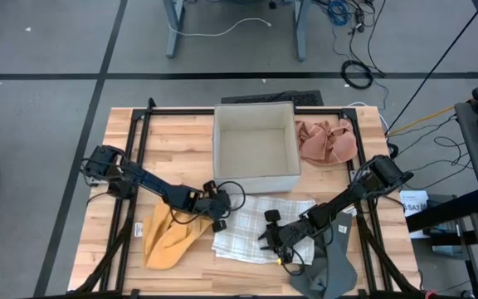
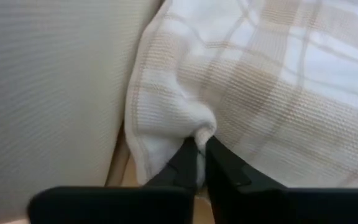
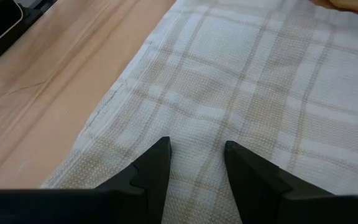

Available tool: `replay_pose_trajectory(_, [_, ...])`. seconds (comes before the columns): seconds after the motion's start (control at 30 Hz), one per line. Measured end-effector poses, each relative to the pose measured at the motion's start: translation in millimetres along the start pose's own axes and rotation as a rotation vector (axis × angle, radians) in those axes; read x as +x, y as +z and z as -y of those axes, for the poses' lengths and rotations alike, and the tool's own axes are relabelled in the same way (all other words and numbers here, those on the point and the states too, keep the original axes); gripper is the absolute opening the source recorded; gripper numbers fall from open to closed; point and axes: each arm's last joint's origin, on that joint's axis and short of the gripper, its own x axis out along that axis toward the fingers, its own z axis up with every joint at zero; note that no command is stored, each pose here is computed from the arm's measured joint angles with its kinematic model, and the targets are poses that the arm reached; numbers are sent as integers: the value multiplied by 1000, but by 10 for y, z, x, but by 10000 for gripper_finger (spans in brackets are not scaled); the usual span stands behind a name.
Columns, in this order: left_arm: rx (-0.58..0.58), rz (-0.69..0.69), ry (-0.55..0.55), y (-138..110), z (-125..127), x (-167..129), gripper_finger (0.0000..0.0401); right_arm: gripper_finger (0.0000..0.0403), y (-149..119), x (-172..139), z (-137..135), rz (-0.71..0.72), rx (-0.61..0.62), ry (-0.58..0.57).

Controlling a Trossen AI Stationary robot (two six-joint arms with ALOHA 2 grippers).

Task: Fold towel
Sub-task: Fold the white towel with brown checkered lines

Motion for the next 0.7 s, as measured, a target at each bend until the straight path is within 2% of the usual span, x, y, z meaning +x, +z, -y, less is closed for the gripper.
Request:
replay_pose_trajectory(0.2, [28, 4, -11, 34, 70, -119, 6, 146, -3, -1, 1, -4, -1, 0])
replay_pose_trajectory(0.37, [67, 52, 29, 198, 197, -411, 4, 146, -3, 0, 3, -4, 0, -1])
replay_pose_trajectory(0.47, [88, 90, 54, 316, 267, -622, 4, 146, 3, 4, 29, -3, 4, -3])
replay_pose_trajectory(0.7, [151, 271, 18, 738, 447, -943, 3, 137, 31, 22, 139, 3, 18, -8])
